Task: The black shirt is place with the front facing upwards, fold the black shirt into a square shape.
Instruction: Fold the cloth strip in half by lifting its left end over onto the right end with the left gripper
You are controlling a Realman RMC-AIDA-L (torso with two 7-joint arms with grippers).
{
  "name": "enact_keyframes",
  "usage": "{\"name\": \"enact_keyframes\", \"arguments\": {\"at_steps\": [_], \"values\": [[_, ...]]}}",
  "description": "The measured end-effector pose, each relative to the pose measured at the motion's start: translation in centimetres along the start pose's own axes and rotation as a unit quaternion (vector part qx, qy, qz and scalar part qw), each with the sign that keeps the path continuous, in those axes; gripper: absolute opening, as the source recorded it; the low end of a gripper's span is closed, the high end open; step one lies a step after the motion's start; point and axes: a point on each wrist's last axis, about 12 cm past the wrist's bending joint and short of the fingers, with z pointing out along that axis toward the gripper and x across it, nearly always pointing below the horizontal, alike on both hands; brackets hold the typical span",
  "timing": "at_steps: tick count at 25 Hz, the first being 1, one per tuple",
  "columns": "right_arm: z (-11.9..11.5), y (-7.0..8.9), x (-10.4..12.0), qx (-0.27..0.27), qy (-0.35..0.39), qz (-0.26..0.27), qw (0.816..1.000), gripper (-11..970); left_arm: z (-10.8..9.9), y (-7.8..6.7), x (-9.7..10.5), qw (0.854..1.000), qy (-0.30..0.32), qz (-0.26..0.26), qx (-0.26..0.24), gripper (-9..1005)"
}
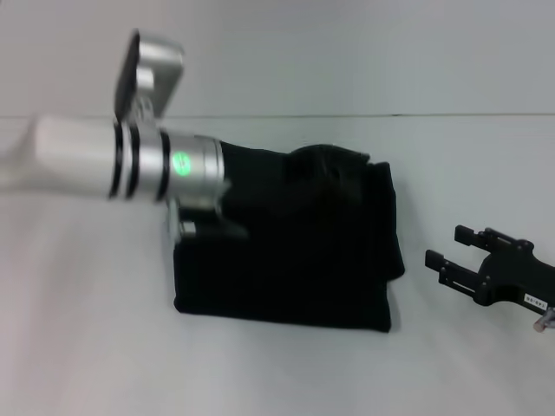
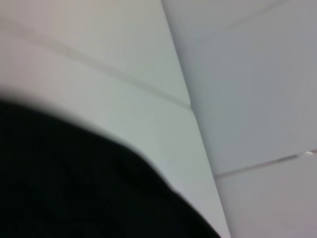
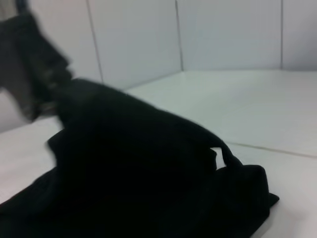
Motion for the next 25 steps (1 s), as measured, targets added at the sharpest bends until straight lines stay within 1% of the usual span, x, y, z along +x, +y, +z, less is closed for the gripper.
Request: {"name": "enact_keyframes", "arguments": {"at_steps": [3,5,8,12,16,19,22,25], "values": [[0.9,0.1,0.0,0.005,0.009,0.003,1.000,710,0.5,0.9,1.6,1.000,0.000,-0.022,0.020,21],[1.8,0.1,-0.3,0.003,0.012,-0.001,1.000,710,0.4,1.2,1.9,0.999,-0.005,-0.029,0.029,20],[3.3,0.1,-1.5,-0.007,0.008,-0.012,1.000,710,0.1,1.4,1.9,0.999,-0.010,-0.028,0.031,20],[5.4,0.3,-2.8,-0.015,0.013,-0.021,1.000,710,0.0,1.4,1.9,0.999,-0.010,-0.020,0.031,20],[8.5,1.0,-3.9,-0.010,0.032,-0.019,0.999,710,0.2,1.1,1.8,0.999,-0.006,-0.006,0.033,21],[10.5,1.1,-5.1,0.008,0.036,-0.015,0.999,710,0.3,0.8,1.8,0.999,0.004,0.002,0.037,21],[12.0,0.9,-6.5,0.027,0.035,-0.015,0.999,709,0.3,0.7,1.9,0.999,0.011,0.007,0.042,21],[12.7,0.5,-7.4,0.048,0.029,-0.007,0.998,709,0.1,0.7,2.2,0.999,0.017,0.012,0.049,21]]}}
